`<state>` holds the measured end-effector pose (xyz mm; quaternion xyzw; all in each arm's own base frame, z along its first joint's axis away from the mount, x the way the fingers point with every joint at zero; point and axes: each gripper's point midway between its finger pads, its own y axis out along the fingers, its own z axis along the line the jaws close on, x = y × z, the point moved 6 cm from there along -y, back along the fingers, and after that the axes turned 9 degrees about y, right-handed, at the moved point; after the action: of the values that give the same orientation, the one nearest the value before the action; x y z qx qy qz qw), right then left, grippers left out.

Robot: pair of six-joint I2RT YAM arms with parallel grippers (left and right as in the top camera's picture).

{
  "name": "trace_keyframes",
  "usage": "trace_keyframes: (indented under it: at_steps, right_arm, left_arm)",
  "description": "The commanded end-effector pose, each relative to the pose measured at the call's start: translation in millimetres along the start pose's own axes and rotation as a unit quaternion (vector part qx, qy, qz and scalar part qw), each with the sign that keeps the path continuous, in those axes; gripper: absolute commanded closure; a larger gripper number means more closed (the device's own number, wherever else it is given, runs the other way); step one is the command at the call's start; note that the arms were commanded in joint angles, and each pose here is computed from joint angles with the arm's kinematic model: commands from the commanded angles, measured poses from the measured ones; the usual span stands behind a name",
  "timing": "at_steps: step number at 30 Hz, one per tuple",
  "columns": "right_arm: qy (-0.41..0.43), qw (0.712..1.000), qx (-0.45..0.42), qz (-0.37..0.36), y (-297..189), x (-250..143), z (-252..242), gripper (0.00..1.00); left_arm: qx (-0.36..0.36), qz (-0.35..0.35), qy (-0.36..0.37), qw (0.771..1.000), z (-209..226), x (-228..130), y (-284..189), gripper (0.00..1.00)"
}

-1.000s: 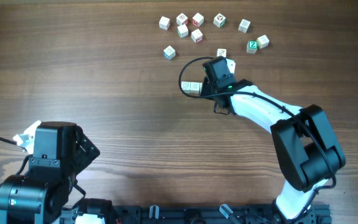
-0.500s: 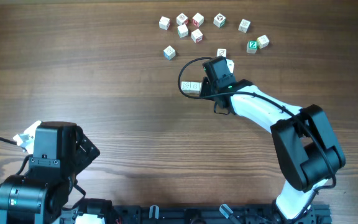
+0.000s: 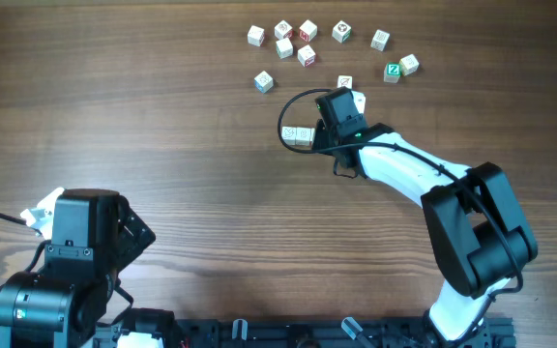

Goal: Form a horizontal line

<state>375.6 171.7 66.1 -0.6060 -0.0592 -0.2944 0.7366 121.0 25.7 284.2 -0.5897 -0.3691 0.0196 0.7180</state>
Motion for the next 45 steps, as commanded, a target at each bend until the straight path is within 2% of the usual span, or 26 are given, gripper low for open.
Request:
trace_keyframes:
  at_steps: [1, 30, 34, 41, 45]
  right_arm:
    - [-0.009, 1.000, -0.008, -0.013, 4.9, 1.4, -2.0, 0.95]
    - [-0.043, 0.999, 0.026, -0.009, 4.7, 2.4, 8.0, 0.95]
    - [-0.014, 0.999, -0.019, -0.029, 4.7, 5.5, -4.0, 0.95]
    - [-0.005, 0.998, -0.044, -0.054, -9.3, 20.2, -4.6, 0.95]
    - [0.001, 0.998, -0.027, -0.057, -20.0, 24.9, 1.0, 0.95]
  left_arm:
    - [0.004, -0.001, -0.011, 1.000, 1.6, 0.0, 0.2, 0.00]
    - [0.004, -0.001, -0.011, 1.000, 1.6, 0.1, 0.1, 0.00]
    - [0.004, -0.001, -0.011, 1.000, 1.6, 0.0, 0.2, 0.00]
    - [0.004, -0.001, -0.011, 1.000, 1.6, 0.1, 0.1, 0.00]
    - [0.004, -0.001, -0.011, 1.000, 1.6, 0.0, 0.2, 0.00]
